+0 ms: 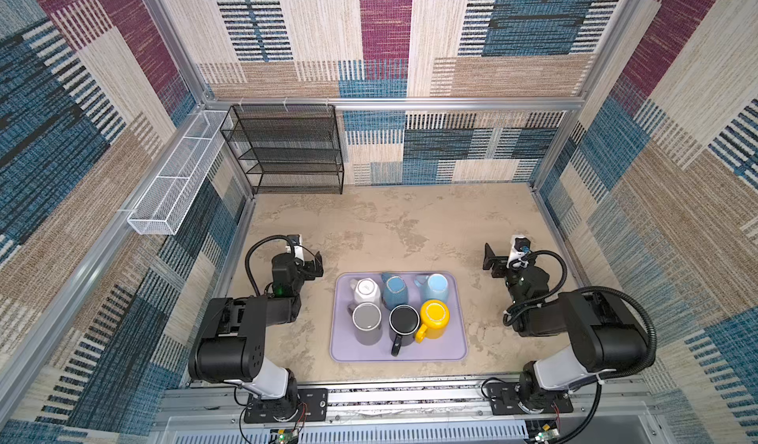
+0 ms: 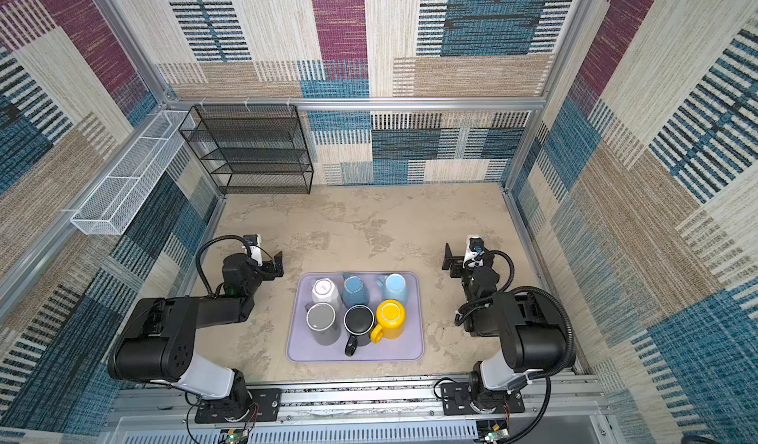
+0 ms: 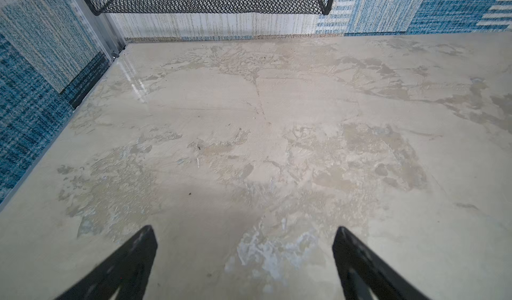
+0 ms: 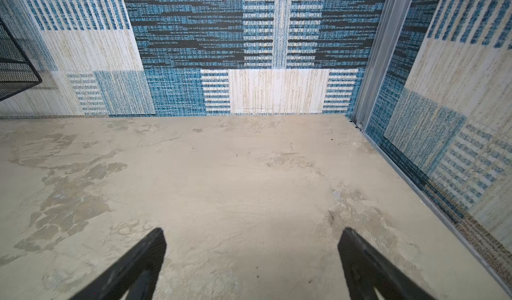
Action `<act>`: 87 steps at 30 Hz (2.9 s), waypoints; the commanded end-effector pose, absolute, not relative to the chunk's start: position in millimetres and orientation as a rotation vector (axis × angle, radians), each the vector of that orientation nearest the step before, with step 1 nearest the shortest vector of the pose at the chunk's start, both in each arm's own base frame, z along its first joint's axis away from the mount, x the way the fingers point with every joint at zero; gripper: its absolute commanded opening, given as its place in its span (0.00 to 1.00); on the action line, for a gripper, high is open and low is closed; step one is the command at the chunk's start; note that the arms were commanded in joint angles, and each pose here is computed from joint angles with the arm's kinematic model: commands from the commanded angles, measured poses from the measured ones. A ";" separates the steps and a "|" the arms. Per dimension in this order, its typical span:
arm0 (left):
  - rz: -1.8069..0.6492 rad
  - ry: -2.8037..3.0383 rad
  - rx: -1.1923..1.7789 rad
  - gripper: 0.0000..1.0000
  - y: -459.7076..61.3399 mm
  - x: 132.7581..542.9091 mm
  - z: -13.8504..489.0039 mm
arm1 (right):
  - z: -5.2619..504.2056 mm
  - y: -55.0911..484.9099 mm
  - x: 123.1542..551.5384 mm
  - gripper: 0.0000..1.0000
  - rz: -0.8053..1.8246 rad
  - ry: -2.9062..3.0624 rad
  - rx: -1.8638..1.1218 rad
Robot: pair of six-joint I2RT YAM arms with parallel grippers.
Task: Turn the mug right side up
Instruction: Rotate the mug on the tray.
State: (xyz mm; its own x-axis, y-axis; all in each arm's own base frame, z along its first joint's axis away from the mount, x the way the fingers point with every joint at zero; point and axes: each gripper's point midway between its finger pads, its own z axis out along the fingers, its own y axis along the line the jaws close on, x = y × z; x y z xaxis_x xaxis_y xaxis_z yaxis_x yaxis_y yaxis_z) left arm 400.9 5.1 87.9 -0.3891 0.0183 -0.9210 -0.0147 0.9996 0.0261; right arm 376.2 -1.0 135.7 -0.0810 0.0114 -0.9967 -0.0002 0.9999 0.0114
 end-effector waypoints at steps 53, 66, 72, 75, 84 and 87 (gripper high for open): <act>-0.015 1.893 -0.043 1.00 -6.9 402.8 198.8 | 203.8 3.0 395.6 0.99 0.091 1.668 0.061; -0.279 1.952 0.093 1.00 -94.9 375.4 270.0 | 267.3 89.8 396.3 0.99 0.372 1.857 -0.163; -0.371 2.057 0.108 1.00 -114.9 352.9 262.5 | 250.5 133.6 383.8 0.99 0.477 1.977 -0.328; -0.408 2.106 0.091 0.99 -118.8 343.2 259.2 | 237.9 154.5 373.8 0.99 0.508 2.032 -0.401; -0.503 2.301 0.137 1.00 -135.9 306.9 227.9 | 215.5 199.2 345.3 0.99 0.612 2.100 -0.541; -0.509 2.320 0.165 1.00 -139.0 297.3 224.4 | 204.2 208.9 338.9 0.99 0.616 2.149 -0.587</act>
